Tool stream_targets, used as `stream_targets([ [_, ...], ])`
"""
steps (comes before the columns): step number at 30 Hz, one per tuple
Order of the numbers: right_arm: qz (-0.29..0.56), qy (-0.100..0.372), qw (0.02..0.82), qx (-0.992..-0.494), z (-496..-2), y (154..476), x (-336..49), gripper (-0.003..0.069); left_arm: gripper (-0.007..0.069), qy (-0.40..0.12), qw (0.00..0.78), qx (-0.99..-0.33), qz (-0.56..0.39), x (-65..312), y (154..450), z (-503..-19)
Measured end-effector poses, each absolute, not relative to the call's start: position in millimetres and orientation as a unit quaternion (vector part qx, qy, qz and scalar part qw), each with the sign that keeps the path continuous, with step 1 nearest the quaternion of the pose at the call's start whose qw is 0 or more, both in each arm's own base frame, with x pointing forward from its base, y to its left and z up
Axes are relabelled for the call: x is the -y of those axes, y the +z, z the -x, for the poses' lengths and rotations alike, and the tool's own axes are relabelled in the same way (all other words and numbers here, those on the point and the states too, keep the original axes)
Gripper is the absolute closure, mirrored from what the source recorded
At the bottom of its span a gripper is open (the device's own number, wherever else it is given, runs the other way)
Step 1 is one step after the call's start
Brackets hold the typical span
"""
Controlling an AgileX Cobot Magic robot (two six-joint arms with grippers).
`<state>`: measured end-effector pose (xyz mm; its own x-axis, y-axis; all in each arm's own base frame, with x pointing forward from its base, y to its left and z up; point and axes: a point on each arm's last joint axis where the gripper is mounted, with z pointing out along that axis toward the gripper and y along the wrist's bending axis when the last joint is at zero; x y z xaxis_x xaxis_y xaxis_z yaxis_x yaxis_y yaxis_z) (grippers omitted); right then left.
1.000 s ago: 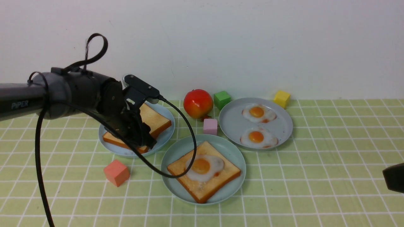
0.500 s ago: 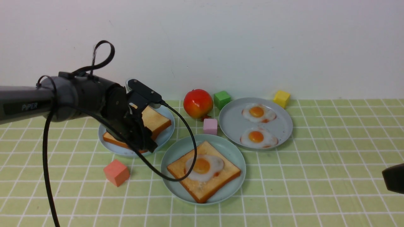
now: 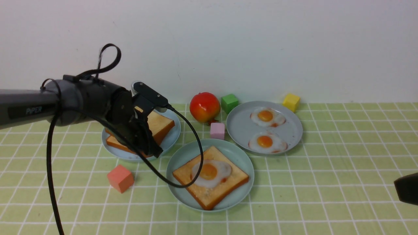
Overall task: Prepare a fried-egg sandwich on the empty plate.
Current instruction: Use the left arm to grab a slice of bread, then use the left arm to place a slice of bread on the fried egg in the middle
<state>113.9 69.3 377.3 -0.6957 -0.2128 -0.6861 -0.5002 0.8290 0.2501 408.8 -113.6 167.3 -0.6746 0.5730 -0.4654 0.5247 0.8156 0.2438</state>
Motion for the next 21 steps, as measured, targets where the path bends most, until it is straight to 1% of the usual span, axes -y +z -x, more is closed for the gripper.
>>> stream_targets([
  [4, 0.199, 0.214, 0.338, -0.895, -113, 378, -69, 0.0643, 0.0604, 0.045, 0.272, -0.915, -0.295, 111, 187, -402],
  [7, 0.201, 0.210, 0.343, -0.893, -110, 379, -67, 0.0642, 0.0604, 0.041, 0.285, -0.914, -0.287, 112, 210, -393],
  [8, 0.202, 0.203, 0.350, -0.892, -108, 380, -65, 0.0641, 0.0604, 0.034, 0.305, -0.909, -0.282, 119, 234, -383],
  [9, 0.202, 0.202, 0.352, -0.891, -108, 380, -65, 0.0641, 0.0604, 0.034, 0.304, -0.909, -0.282, 119, 234, -382],
  [10, 0.203, 0.196, 0.359, -0.890, -105, 381, -63, 0.0640, 0.0604, 0.025, 0.321, -0.901, -0.289, 132, 253, -370],
  [11, 0.205, 0.191, 0.364, -0.888, -102, 383, -61, 0.0640, 0.0604, 0.016, 0.331, -0.893, -0.303, 146, 264, -359],
  [12, 0.205, 0.191, 0.365, -0.888, -102, 383, -61, 0.0640, 0.0604, 0.014, 0.334, -0.892, -0.305, 148, 267, -357],
  [13, 0.206, 0.187, 0.371, -0.886, -98, 384, -59, 0.0640, 0.0604, 0.002, 0.338, -0.882, -0.329, 168, 271, -343],
  [14, 0.207, 0.186, 0.377, -0.884, -95, 385, -58, 0.0640, 0.0604, -0.007, 0.335, -0.876, -0.347, 182, 271, -333],
  [16, 0.210, 0.186, 0.384, -0.880, -86, 387, -55, 0.0639, 0.0604, -0.024, 0.314, -0.870, -0.380, 209, 260, -311],
  [17, 0.210, 0.186, 0.384, -0.880, -85, 387, -55, 0.0639, 0.0604, -0.025, 0.312, -0.869, -0.383, 211, 259, -309],
  [18, 0.212, 0.184, 0.388, -0.878, -80, 389, -53, 0.0638, 0.0604, -0.028, 0.298, -0.867, -0.398, 222, 250, -299],
  [21, 0.216, 0.184, 0.396, -0.873, -67, 391, -49, 0.0637, 0.0604, -0.014, 0.277, -0.861, -0.425, 238, 231, -289],
])
